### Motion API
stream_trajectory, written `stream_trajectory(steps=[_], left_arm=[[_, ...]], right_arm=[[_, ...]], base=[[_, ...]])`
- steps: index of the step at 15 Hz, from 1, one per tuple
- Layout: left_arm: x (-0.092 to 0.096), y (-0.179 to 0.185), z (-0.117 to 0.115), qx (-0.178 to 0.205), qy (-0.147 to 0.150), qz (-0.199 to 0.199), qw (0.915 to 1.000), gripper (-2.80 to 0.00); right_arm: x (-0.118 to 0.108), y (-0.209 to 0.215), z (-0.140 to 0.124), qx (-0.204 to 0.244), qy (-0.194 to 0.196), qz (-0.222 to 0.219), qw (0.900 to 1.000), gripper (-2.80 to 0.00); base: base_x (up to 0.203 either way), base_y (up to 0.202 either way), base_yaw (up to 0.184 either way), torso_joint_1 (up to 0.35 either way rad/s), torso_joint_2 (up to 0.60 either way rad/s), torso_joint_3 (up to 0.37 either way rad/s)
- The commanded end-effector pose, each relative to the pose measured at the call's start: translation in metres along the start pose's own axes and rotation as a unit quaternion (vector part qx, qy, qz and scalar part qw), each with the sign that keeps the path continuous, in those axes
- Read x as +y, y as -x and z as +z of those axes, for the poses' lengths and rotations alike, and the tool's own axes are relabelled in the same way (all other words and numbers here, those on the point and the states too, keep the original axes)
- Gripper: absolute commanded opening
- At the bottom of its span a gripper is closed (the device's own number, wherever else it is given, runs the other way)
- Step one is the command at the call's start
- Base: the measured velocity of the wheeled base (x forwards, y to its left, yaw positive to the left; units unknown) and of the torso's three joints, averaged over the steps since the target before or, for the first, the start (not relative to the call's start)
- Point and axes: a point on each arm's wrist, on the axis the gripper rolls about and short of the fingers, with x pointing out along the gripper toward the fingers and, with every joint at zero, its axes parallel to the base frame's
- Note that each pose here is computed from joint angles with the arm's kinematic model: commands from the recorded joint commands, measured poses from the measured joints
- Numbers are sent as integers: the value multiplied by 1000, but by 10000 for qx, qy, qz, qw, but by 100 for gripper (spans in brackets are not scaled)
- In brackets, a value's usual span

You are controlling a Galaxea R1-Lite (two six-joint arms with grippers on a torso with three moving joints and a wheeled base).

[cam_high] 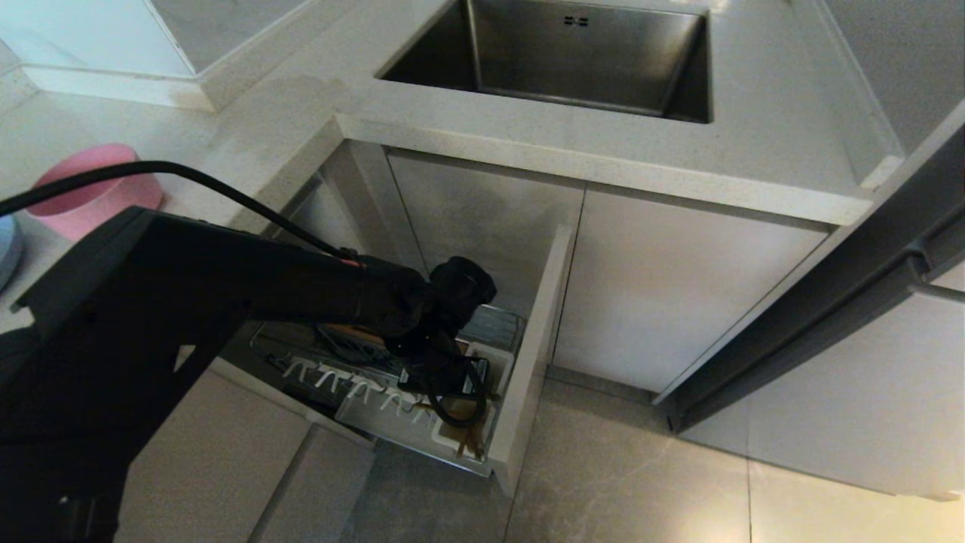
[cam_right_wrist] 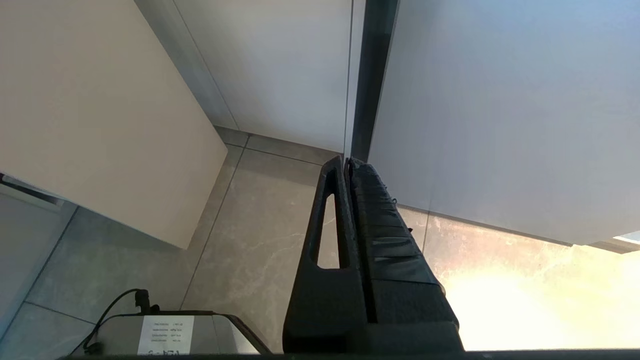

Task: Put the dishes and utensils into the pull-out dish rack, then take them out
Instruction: Take the fork out of the cupboard

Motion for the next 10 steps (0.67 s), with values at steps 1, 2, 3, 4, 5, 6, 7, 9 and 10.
stream_trajectory(steps=[1, 2, 3, 4, 5, 6, 7, 9, 10], left_arm=[[0, 1, 0, -3, 7, 7, 10000, -280], [0, 5, 1, -48, 17, -7, 10000, -280], [1, 11, 3, -121, 31, -31, 9999, -280], [2, 19, 5, -178, 31, -46, 9998, -280], [2, 25, 6, -214, 32, -57, 9997, -280], [3, 32, 8, -243, 34, -66, 9997, -280], [4, 37, 8, -277, 38, -78, 9996, -280], [5, 47, 9, -383, 44, -114, 9992, -280], [5, 55, 9, -461, 48, -142, 9988, -280]], right_arm=[[0, 0, 0, -5, -1, 1, 10000, -280], [0, 0, 0, -5, -1, 1, 10000, -280], [0, 0, 0, -5, -1, 1, 10000, -280], [0, 0, 0, -5, -1, 1, 10000, -280], [0, 0, 0, -5, -1, 1, 10000, -280], [0, 0, 0, -5, -1, 1, 10000, -280], [0, 0, 0, -5, 0, 1, 10000, -280], [0, 0, 0, -5, -1, 1, 10000, -280], [0, 0, 0, -5, -1, 1, 10000, -280]], base=[[0, 0, 0, 0, 0, 0], [0, 0, 0, 0, 0, 0], [0, 0, 0, 0, 0, 0], [0, 0, 0, 0, 0, 0], [0, 0, 0, 0, 0, 0], [0, 0, 0, 0, 0, 0], [0, 0, 0, 0, 0, 0], [0, 0, 0, 0, 0, 0], [0, 0, 0, 0, 0, 0]])
